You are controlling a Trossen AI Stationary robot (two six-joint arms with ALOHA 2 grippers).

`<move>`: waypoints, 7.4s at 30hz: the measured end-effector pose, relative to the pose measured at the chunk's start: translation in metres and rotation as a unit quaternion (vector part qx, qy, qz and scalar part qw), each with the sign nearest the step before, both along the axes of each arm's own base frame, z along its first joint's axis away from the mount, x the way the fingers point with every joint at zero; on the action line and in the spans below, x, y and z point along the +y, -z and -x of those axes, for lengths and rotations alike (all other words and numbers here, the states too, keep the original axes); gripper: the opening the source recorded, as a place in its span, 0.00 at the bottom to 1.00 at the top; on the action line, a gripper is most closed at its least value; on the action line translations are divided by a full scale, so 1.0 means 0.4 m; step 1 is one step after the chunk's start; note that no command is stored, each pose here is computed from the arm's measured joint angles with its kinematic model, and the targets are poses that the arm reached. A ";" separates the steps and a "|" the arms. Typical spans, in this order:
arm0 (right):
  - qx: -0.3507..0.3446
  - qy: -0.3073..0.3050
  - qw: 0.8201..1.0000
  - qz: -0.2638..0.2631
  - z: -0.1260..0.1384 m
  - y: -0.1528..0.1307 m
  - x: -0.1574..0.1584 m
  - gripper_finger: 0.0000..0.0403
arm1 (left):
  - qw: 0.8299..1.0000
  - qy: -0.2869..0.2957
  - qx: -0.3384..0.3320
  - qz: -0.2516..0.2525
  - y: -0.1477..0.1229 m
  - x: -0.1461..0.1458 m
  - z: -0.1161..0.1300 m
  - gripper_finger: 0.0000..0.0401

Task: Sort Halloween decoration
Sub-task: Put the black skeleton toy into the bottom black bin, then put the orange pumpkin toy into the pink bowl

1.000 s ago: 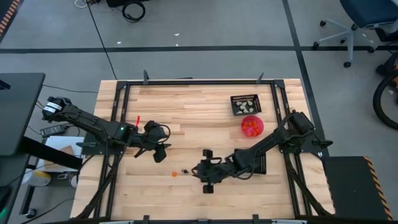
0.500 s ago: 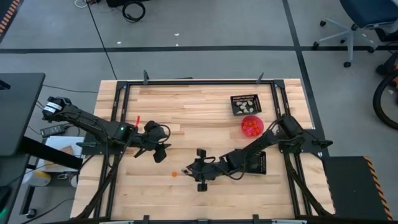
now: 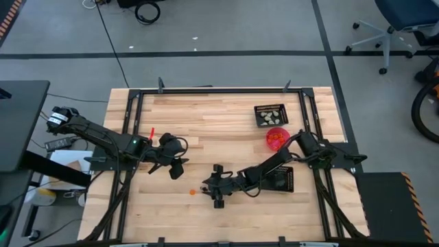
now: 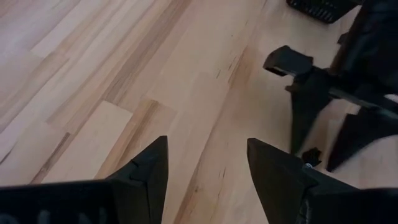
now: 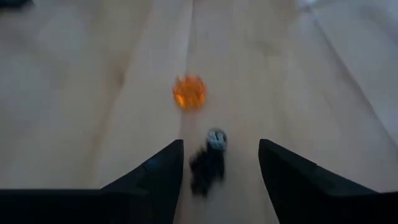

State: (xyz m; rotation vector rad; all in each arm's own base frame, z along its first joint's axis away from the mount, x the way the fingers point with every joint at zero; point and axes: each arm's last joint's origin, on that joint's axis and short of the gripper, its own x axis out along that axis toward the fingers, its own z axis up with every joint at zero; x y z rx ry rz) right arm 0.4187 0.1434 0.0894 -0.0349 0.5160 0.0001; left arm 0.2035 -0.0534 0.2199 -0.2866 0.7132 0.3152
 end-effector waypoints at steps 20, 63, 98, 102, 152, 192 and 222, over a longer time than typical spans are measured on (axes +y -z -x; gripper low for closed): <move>0.012 0.002 1.000 0.001 0.000 0.048 0.002 0.15 | 1.000 0.000 -0.002 0.001 -0.001 0.000 -0.001 0.48; 0.250 0.091 0.959 0.099 0.320 -0.299 0.046 0.12 | 1.000 0.000 -0.003 0.001 -0.001 0.000 -0.001 0.48; 0.425 0.203 0.882 0.024 0.491 -0.202 0.002 0.24 | 1.000 0.000 -0.004 0.001 -0.002 0.000 -0.001 0.48; 0.424 0.203 0.882 0.021 0.490 -0.202 0.002 0.30 | 1.000 0.000 -0.004 0.001 -0.002 0.000 -0.001 0.48; 0.060 -0.039 0.997 0.007 0.100 -0.169 0.075 0.35 | 1.000 0.004 -0.008 -0.002 -0.003 -0.001 -0.003 0.48; -0.017 -0.082 0.996 0.018 -0.133 0.030 0.002 0.54 | 1.000 0.006 -0.007 -0.005 -0.003 -0.001 -0.003 0.48; 0.061 -0.077 0.995 0.022 -0.111 0.000 -0.017 0.28 | 1.000 0.006 -0.005 -0.005 -0.002 -0.001 -0.002 0.48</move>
